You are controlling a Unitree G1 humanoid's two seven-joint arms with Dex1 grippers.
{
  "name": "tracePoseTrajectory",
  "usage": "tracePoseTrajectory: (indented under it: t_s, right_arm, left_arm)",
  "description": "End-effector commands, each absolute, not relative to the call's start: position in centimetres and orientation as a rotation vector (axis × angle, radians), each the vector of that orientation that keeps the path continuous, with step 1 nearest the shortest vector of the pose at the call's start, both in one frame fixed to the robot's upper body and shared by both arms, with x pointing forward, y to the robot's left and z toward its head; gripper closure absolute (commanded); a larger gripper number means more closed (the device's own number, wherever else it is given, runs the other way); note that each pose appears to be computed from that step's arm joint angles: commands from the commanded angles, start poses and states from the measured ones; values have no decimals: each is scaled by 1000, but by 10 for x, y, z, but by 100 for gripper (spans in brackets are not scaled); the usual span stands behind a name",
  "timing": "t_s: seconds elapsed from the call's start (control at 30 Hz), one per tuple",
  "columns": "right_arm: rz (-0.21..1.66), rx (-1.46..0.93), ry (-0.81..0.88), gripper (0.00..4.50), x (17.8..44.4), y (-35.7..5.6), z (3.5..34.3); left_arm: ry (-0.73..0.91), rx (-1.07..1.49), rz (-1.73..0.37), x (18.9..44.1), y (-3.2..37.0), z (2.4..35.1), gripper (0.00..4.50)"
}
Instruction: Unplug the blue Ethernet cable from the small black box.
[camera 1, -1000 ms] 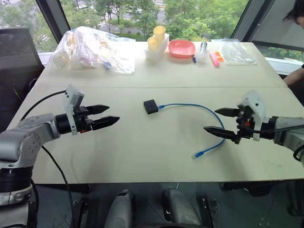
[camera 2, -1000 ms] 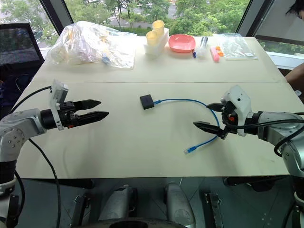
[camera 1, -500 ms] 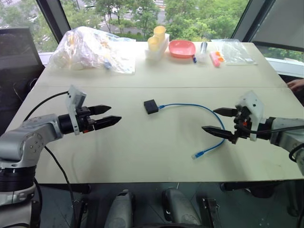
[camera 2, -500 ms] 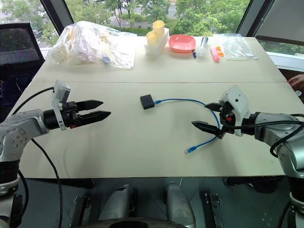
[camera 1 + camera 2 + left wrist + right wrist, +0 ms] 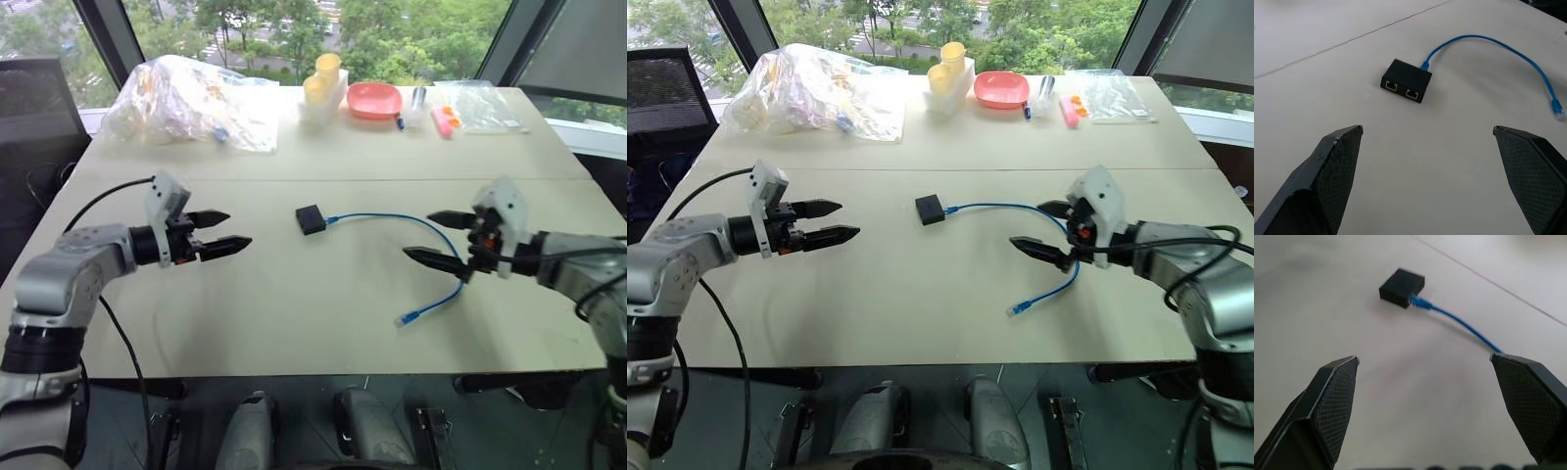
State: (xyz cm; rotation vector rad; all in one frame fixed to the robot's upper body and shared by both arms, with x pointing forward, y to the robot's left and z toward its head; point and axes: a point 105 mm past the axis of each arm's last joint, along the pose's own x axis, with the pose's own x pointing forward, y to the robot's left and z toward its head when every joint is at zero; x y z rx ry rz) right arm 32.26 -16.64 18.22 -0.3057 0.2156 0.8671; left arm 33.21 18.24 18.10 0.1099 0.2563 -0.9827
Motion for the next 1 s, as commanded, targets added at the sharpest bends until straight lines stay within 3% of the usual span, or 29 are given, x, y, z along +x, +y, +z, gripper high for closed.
tracePoseTrajectory:
  t_s: [0.03,0.23,0.4,0.6,0.97,1.0]
  right_arm:
    - [901,-440,196,0,351,-145,172]
    - [999,-461,196,0,405,-113,167]
    - [997,-503,295,0,429,-108,149]
    - [1055,-547,408,0,426,-103,125]
    - [1056,-546,412,0,426,-65,109]
    - [1060,-544,422,25,425,-64,106]
  left_arm:
    - [255,189,-1083,333,179,194,7]
    - [251,192,-1151,332,178,212,7]
    - [260,163,-1147,320,173,200,7]
    - [272,121,-1106,305,176,191,7]
    - [238,74,-1019,300,174,191,7]
    - [239,76,-1014,300,174,190,2]
